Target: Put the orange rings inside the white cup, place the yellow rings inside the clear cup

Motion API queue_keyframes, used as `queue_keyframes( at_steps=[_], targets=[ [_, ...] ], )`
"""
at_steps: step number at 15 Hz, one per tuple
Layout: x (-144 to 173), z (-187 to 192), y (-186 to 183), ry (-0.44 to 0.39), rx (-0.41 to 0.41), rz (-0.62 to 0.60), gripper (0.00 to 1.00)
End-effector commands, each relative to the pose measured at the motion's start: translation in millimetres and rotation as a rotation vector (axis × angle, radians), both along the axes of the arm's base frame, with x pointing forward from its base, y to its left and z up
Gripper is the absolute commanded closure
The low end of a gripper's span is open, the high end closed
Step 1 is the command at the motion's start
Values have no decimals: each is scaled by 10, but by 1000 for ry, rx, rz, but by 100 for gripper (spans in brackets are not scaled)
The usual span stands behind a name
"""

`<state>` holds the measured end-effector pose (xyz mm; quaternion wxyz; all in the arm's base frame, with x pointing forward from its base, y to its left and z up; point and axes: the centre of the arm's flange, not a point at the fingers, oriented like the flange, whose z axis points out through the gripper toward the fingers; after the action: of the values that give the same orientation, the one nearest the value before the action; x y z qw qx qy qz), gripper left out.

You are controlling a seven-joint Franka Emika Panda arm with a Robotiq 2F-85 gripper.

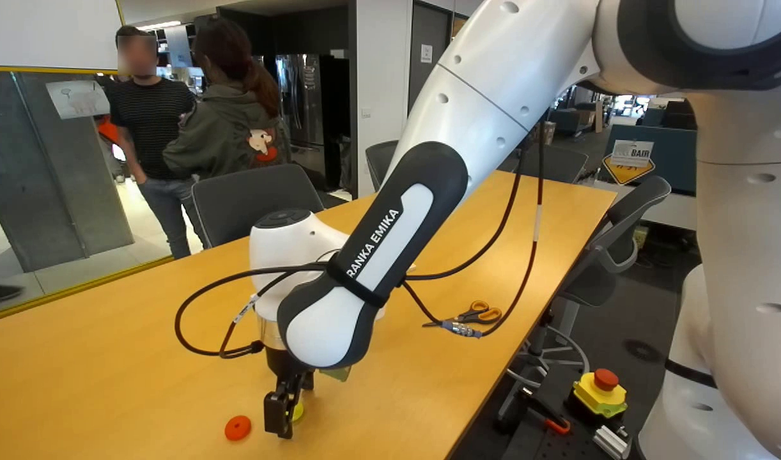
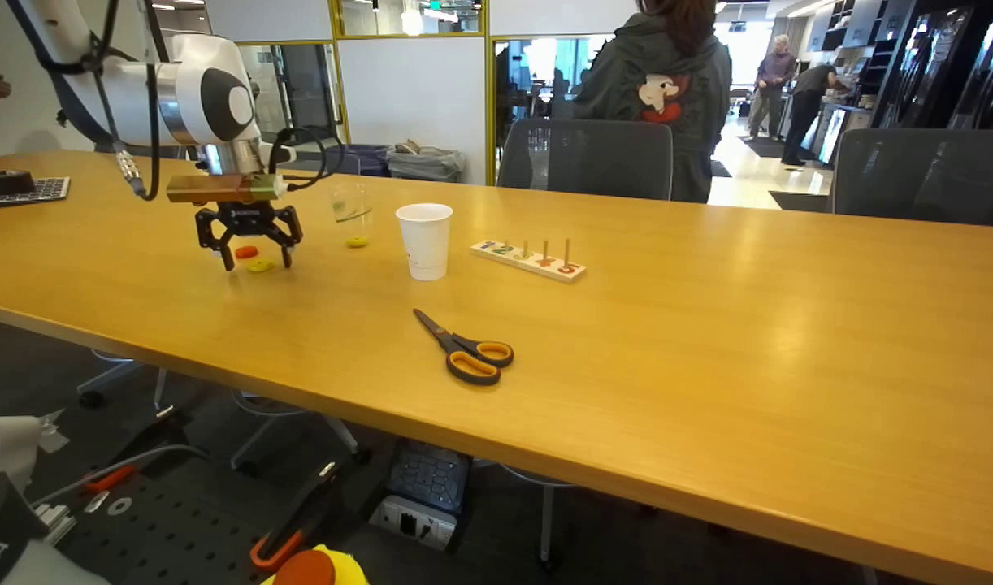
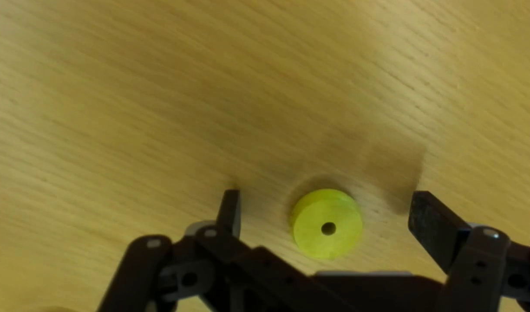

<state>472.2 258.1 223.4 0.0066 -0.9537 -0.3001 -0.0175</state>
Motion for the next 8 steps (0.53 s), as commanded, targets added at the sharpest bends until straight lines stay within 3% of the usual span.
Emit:
queue_keyframes(
  at_steps=[1, 8],
  targets=[
    [97, 29, 37, -35, -3, 14, 25],
    [95, 92, 38, -58, -89, -20, 79]
  ],
)
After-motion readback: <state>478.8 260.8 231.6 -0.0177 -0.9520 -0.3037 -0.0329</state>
